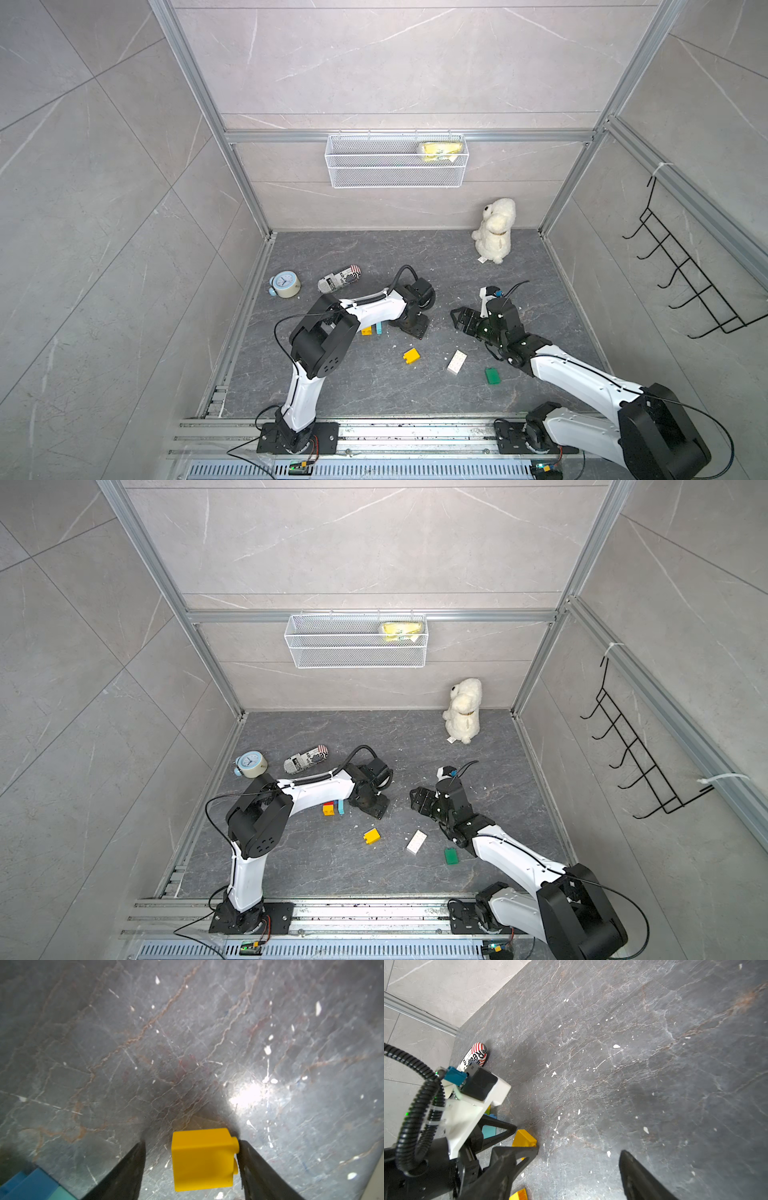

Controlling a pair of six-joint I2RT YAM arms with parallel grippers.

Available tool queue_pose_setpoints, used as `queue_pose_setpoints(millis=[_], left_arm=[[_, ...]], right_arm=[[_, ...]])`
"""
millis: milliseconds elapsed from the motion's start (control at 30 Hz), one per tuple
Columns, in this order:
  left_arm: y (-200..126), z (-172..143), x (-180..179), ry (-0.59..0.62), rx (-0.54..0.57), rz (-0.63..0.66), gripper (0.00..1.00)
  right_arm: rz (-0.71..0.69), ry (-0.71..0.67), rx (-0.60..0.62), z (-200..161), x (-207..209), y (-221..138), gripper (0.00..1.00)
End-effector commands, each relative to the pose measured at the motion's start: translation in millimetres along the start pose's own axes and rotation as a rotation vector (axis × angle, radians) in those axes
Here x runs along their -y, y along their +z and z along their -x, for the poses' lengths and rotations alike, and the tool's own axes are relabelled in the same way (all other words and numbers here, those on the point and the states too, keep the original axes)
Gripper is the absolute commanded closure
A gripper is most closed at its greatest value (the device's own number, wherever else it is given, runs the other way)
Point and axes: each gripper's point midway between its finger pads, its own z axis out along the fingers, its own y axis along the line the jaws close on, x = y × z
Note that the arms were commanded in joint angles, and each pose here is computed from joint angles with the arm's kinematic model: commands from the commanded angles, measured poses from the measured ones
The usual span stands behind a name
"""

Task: Assemble the letter h with lego
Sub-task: Adjust the lego brick at the center of the board.

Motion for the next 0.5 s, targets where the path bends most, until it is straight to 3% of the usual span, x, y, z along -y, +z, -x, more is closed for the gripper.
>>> queue_pose_setpoints(millis=[0, 467], left_arm=[[2.4, -6.3, 10.7, 0.011, -0.049, -0.048, 0.37], [-3.4, -3.3, 24.7, -0.191, -0.058, -0.125, 0.51]], right_arm=[[-0.010, 0.016, -0.026, -2.9, 2.1, 2.7, 0.20], [0.050, 0.026, -0.084, -13.3, -5.9, 12.8, 0.21]])
